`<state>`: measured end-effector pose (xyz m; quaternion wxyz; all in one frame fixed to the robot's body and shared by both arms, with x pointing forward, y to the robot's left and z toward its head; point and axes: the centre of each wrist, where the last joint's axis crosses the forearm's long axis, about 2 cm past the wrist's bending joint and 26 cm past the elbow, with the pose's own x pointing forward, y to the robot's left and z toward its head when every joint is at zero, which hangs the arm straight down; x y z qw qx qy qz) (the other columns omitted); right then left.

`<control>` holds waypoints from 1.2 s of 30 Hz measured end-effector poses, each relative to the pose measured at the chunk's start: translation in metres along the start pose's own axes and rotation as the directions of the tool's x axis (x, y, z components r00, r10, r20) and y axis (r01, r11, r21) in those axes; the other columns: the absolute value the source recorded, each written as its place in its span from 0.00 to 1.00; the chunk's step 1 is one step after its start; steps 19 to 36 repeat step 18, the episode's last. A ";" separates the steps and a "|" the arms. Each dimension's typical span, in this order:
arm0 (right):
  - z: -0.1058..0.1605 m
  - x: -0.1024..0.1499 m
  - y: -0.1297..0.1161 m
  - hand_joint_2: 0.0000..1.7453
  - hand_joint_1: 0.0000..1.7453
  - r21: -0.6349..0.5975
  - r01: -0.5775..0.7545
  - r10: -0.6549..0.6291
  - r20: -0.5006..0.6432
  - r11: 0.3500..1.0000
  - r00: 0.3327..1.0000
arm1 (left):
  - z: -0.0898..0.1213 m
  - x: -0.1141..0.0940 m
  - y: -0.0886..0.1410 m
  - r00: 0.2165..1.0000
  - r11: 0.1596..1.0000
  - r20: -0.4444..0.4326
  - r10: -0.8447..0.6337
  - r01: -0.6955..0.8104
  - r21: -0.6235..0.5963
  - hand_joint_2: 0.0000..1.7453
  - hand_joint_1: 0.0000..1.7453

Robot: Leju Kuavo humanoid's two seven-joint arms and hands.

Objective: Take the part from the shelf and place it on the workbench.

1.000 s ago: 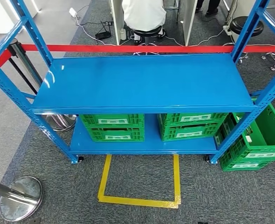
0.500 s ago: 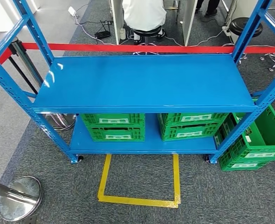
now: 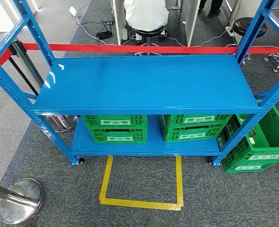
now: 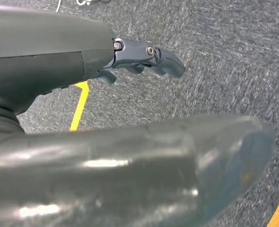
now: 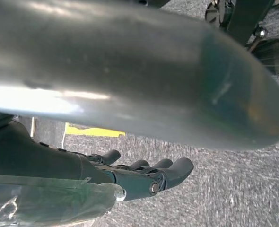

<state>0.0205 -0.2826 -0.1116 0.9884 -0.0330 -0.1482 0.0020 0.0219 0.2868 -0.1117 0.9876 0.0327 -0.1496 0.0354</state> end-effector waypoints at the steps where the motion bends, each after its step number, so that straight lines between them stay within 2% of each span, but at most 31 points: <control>1: 0.000 -0.001 0.000 0.00 0.00 0.002 0.002 -0.002 -0.003 1.000 1.000 | 0.000 -0.001 0.001 1.000 1.000 -0.003 -0.002 0.002 -0.002 0.00 0.00; 2: 0.000 -0.002 -0.001 0.00 0.00 0.004 0.005 -0.005 -0.005 1.000 1.000 | 0.001 -0.002 0.001 1.000 1.000 -0.006 -0.003 0.003 -0.005 0.00 0.00; 5: 0.001 -0.005 -0.002 0.00 0.00 0.011 0.011 -0.010 -0.015 1.000 1.000 | 0.001 -0.006 0.002 1.000 1.000 -0.017 -0.008 0.008 -0.012 0.75 0.00; 6: 0.001 -0.006 -0.002 0.00 0.00 0.014 0.012 -0.012 -0.018 1.000 1.000 | 0.002 -0.007 0.003 1.000 1.000 -0.021 -0.009 0.009 -0.015 0.75 0.00; 9: 0.002 -0.009 -0.003 0.00 0.00 0.023 0.019 -0.019 -0.028 1.000 0.999 | 0.003 -0.011 0.004 0.999 1.000 -0.033 -0.014 0.013 -0.025 0.00 0.00; 12: 0.003 -0.011 -0.004 0.00 0.00 0.033 0.027 -0.026 -0.038 0.999 0.999 | 0.004 -0.015 0.004 0.999 0.999 -0.046 -0.018 0.016 -0.035 0.00 0.00; 16: 0.004 -0.015 -0.005 1.00 0.00 0.046 0.044 -0.041 -0.054 0.998 0.998 | 0.005 -0.020 0.005 0.998 0.999 -0.063 -0.017 0.014 -0.047 0.00 0.00; 36: 0.005 -0.017 -0.005 1.00 0.00 0.050 0.054 -0.051 -0.060 0.997 0.997 | 0.006 -0.021 0.005 0.997 0.999 -0.070 -0.013 0.010 -0.051 0.00 0.00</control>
